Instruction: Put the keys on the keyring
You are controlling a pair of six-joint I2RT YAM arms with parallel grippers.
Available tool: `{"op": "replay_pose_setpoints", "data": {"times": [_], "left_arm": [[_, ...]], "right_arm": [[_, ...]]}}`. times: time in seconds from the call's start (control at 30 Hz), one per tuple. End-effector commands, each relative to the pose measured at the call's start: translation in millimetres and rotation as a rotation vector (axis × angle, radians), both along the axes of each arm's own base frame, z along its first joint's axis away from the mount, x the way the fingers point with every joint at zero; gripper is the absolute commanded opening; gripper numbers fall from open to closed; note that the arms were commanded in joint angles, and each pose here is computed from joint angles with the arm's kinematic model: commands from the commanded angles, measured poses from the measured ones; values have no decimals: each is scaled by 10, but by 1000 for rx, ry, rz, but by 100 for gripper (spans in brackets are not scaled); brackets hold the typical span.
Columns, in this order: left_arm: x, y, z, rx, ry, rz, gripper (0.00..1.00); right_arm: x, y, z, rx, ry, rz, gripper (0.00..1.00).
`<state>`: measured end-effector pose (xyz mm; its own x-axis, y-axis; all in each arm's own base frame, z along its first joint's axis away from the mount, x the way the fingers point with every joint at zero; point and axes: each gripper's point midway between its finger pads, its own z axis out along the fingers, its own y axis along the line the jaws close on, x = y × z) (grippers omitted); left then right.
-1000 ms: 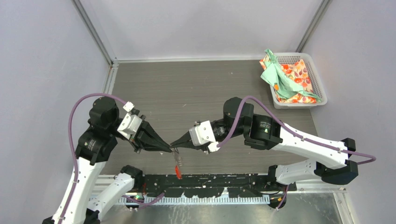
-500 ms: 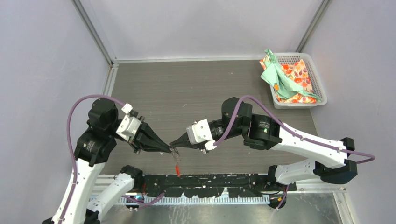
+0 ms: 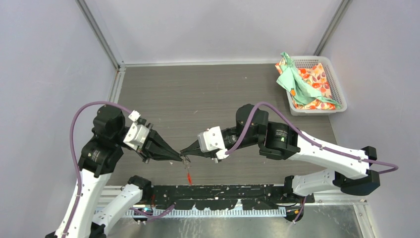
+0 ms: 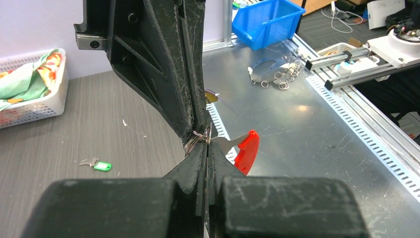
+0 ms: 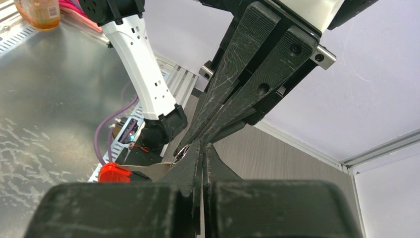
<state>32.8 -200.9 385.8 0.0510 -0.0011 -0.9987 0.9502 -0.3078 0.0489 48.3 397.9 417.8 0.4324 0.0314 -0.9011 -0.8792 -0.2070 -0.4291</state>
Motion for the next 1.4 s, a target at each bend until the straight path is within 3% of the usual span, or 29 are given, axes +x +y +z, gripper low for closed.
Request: {"op": "replay_pose_setpoints", "data": {"times": [0.0,0.13,0.23,0.63,0.9,1.13,1.37], "left_arm": [[-121,36,87,-20,-33,-39,0],[-49,13,43,-20,-44,-6,0],[29,-9,65,-21,-52,39,0],[133,-25,47,-31,-38,135,0],[273,-43,106,-55,-28,234,0],[508,-37,133,-81,-20,384,0],[569,-23,111,-89,-38,425,0]], "right_arm": [[93,-45,196,57,-13,-51,5],[84,-55,186,50,11,-54,27],[114,-72,181,42,17,-73,34],[319,-251,392,-7,68,-234,49],[586,-493,496,-37,91,-427,55],[411,-539,442,-137,203,-376,56],[299,-406,296,-235,284,-325,47]]}}
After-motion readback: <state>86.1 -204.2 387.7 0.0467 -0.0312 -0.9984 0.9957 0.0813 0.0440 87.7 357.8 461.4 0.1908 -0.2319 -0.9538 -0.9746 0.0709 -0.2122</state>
